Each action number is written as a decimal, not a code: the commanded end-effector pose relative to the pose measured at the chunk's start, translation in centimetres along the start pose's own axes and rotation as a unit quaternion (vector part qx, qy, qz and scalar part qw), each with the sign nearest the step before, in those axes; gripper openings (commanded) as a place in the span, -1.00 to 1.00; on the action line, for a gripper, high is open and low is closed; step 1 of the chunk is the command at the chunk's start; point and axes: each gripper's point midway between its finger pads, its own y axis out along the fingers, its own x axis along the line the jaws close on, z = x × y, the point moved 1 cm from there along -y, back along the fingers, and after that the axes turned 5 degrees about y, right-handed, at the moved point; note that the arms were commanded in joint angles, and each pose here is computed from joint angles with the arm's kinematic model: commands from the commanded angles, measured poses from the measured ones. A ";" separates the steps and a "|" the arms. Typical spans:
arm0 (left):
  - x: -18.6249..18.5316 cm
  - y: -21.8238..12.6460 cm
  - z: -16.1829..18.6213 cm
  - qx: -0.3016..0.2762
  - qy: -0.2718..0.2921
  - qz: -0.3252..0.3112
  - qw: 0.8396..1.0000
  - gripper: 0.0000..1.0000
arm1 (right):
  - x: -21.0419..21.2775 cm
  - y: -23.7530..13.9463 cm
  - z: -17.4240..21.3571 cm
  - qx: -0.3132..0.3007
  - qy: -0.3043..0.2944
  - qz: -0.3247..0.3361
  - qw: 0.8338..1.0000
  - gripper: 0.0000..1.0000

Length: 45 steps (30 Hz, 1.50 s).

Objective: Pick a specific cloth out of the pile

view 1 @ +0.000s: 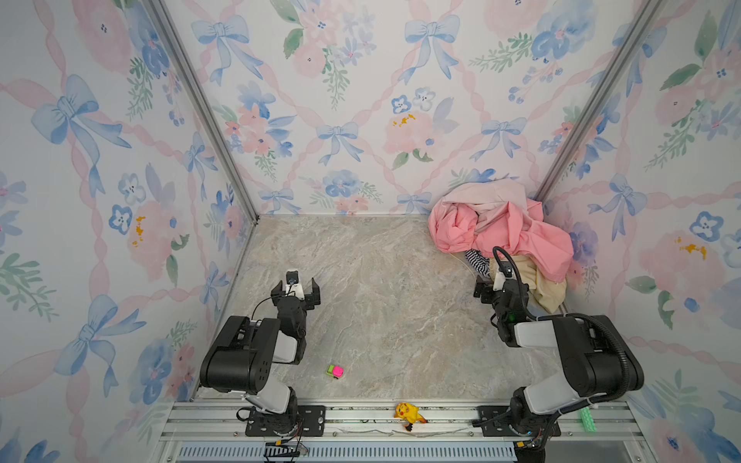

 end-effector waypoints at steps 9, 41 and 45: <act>0.0 0.4 -0.2 -0.001 -0.012 0.005 1.000 0.96 | 0.0 0.0 -0.7 -0.009 0.009 0.001 1.000 0.94; -19.1 -9.0 -18.2 -0.042 0.081 0.353 0.931 0.96 | 3.1 -10.2 -8.2 0.092 -0.034 -0.006 0.995 0.94; -27.4 -14.3 -19.3 -0.037 0.214 0.476 0.852 0.96 | 0.4 -9.5 -9.4 0.184 0.043 0.029 0.981 0.94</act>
